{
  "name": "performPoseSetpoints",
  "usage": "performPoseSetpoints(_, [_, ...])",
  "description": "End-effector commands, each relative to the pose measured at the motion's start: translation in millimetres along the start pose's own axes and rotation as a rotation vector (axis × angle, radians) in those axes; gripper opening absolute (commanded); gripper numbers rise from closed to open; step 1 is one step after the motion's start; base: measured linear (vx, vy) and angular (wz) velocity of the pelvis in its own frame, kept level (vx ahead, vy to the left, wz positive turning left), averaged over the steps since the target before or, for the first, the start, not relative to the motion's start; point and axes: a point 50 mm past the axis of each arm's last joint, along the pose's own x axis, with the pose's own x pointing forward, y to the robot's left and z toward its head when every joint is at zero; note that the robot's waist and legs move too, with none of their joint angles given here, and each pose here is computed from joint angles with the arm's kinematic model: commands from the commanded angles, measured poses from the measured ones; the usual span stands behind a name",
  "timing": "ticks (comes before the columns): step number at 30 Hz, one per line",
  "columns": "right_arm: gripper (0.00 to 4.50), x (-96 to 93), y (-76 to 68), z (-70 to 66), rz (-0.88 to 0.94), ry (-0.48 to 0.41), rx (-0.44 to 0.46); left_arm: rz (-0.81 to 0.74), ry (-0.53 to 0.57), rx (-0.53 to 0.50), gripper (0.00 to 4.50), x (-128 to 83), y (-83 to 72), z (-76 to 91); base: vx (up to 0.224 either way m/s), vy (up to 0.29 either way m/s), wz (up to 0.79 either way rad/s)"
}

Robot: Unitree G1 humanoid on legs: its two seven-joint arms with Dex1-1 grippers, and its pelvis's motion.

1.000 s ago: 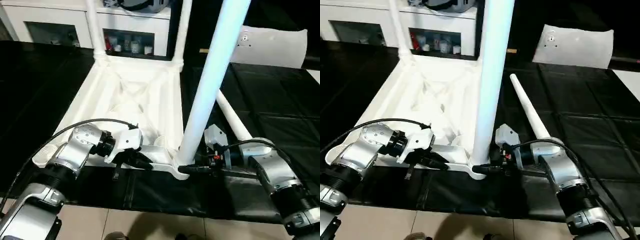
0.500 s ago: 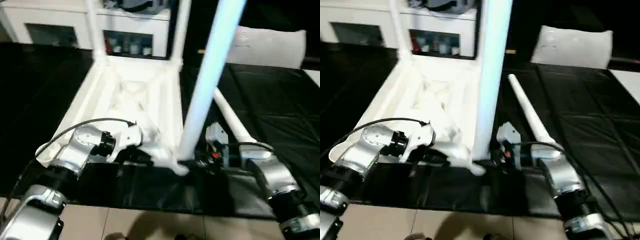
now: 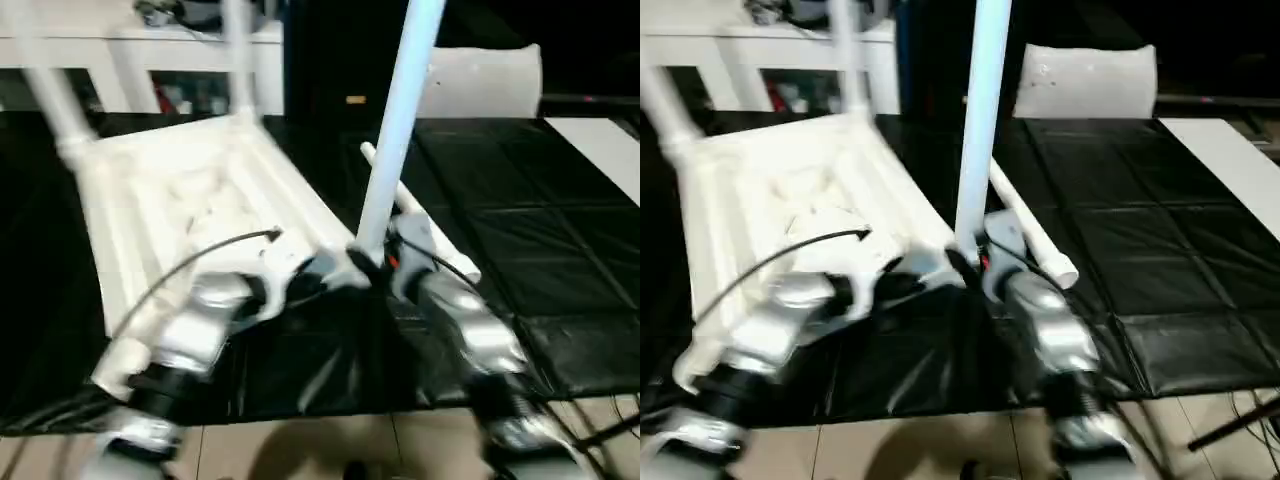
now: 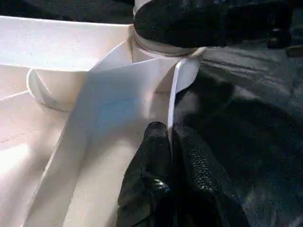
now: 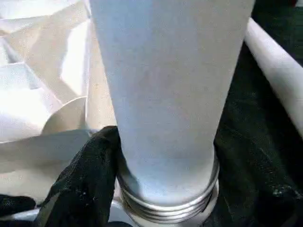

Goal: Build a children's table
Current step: Rotate leg to tighten

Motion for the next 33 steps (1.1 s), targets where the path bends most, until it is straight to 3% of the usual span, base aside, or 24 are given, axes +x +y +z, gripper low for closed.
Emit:
performPoseSetpoints(1, [3.23,6.0,53.5,-4.0,0.234,-0.012,0.039,0.024,-0.180,0.025,0.00,4.4,-9.4,37.3,0.000,0.000,0.00])
performPoseSetpoints(5, [3.47,1.0,42.4,-2.2,0.210,-0.046,0.042,-0.005,-0.157,0.057,0.00,0.7,-8.6,30.2,0.000,0.000,0.00])
performPoseSetpoints(7, [3.82,-3.1,34.4,-1.5,0.206,-0.064,0.036,-0.011,-0.135,0.076,0.00,-2.9,-4.9,24.7,0.000,0.000,0.00])
performPoseSetpoints(10, [3.96,-14.6,17.2,-1.2,0.235,-0.095,0.003,-0.018,-0.095,0.089,0.00,-13.3,5.2,12.6,0.000,0.000,0.00])
performPoseSetpoints(12, [4.27,-22.3,7.2,-1.7,0.271,-0.103,-0.033,-0.033,-0.076,0.102,0.00,-20.7,11.8,6.0,0.000,0.000,0.00])
performPoseSetpoints(19, [4.44,-44.5,-14.3,1.5,0.452,-0.104,-0.128,-0.155,-0.014,0.195,0.00,-40.8,28.2,-11.5,0.000,0.000,0.00])
performPoseSetpoints(25, [4.44,-51.7,-25.4,6.3,0.589,-0.067,-0.231,-0.318,0.048,0.230,0.00,-61.1,34.2,-21.6,0.000,0.000,0.00])
performPoseSetpoints(33, [4.44,-53.3,-20.0,4.8,0.775,0.015,-0.336,-0.556,0.093,0.265,0.00,-73.4,30.7,-27.3,0.000,0.000,0.00])
